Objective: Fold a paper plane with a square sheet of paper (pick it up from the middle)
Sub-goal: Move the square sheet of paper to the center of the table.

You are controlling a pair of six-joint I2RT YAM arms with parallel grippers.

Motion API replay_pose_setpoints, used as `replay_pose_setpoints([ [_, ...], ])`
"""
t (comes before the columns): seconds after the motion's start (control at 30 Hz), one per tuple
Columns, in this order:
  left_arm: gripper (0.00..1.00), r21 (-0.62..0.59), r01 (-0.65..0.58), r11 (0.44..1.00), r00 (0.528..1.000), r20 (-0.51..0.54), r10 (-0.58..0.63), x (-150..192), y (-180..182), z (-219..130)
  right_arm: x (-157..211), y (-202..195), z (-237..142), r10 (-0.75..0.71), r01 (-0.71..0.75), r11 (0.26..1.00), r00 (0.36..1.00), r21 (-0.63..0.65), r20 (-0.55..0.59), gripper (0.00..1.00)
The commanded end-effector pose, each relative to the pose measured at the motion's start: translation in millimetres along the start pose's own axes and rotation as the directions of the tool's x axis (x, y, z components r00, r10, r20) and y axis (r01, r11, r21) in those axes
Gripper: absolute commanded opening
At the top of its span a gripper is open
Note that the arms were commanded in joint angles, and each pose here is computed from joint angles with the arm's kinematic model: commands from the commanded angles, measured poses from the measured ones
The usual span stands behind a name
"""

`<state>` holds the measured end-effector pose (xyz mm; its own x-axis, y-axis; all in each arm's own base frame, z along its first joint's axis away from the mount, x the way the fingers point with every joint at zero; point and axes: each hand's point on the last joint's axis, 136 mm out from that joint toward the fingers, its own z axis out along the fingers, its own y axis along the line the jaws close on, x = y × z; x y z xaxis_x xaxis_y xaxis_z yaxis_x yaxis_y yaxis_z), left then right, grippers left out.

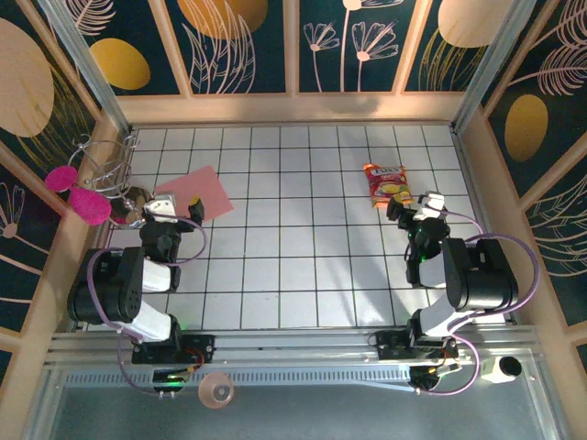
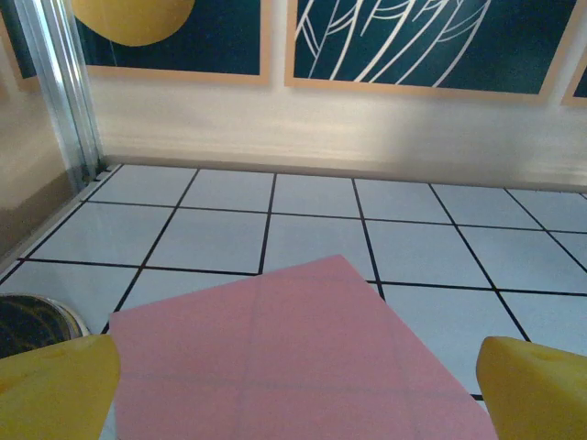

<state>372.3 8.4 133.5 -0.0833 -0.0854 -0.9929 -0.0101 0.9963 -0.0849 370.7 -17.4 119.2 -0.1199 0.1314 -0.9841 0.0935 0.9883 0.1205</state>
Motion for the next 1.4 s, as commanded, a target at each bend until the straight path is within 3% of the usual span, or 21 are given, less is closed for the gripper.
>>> replay_pose_setpoints([
  [0.0,0.99,0.005,0.000,1.000,1.000,0.029,0.000,-8,0,1,-9,2,2,-0.012,0.012,1.000,0.999,-0.008,0.034,0.99],
  [0.8,0.99,-0.013,0.009,1.000,0.999,0.031,-0.008,-8,3,1,-8,2,2,-0.011,0.011,1.000,0.999,-0.010,0.033,0.99],
  [0.97,0.99,-0.047,0.026,0.999,0.994,0.111,-0.021,-19,9,-17,-18,9,-9,-0.025,0.029,0.999,0.997,-0.041,0.079,0.99],
  [1.13,0.99,-0.112,0.060,0.992,0.986,0.159,-0.042,-37,19,-33,-40,10,-16,-0.051,0.050,0.999,0.994,0.012,0.099,0.99],
  [1.27,0.99,-0.200,0.153,0.968,0.983,0.129,-0.128,-54,34,-29,-64,24,-12,-0.046,0.044,0.999,0.996,0.026,0.076,0.99],
  [1.37,0.99,-0.231,0.277,0.933,0.961,0.084,-0.264,-64,37,-22,-80,32,-2,0.075,-0.076,0.996,0.997,0.038,0.007,0.99],
])
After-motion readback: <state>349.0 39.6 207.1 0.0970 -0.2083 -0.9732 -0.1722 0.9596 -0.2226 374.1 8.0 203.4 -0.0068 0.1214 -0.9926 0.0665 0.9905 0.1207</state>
